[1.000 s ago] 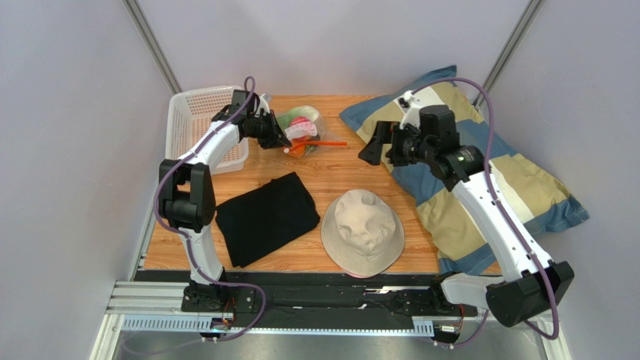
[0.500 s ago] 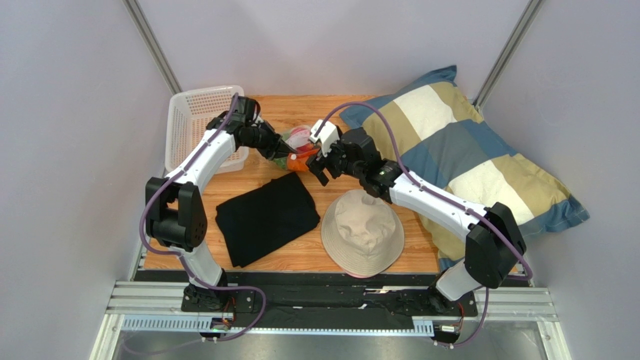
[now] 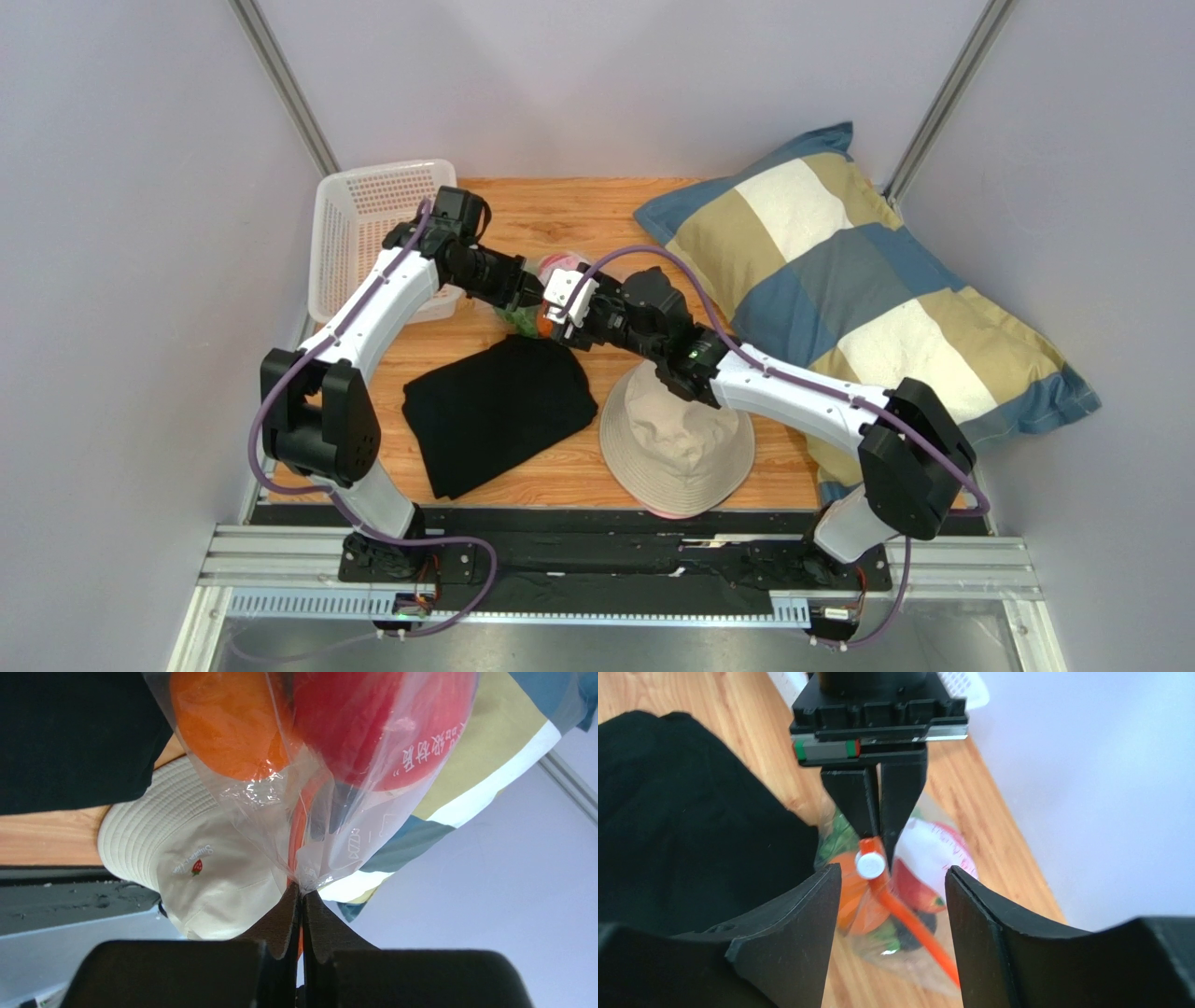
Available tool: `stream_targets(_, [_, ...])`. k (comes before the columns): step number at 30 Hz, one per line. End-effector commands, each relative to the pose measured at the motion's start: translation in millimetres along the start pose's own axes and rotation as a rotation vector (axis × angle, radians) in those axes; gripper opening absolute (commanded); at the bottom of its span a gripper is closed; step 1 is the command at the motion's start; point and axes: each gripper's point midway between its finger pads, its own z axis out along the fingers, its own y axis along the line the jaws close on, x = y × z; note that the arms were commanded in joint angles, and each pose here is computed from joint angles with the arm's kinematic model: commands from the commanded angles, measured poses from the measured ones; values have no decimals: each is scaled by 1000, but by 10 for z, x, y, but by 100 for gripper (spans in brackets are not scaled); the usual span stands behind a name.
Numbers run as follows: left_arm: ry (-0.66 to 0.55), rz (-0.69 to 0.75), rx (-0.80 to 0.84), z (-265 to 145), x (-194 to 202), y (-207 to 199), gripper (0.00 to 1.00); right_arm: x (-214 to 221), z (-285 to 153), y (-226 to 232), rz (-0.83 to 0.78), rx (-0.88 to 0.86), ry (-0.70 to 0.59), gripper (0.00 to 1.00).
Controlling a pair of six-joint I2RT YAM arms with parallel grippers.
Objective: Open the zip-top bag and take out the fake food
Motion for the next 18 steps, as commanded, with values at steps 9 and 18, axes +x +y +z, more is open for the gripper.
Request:
stream_targets(9, [21,-126,7,-358,221,-177,0,-235,185,-62,-151,132,-124,54])
stream_targets(18, [5,-152,-14,-386,227,-99,0,-179,173,-142,-170,208,-81,48])
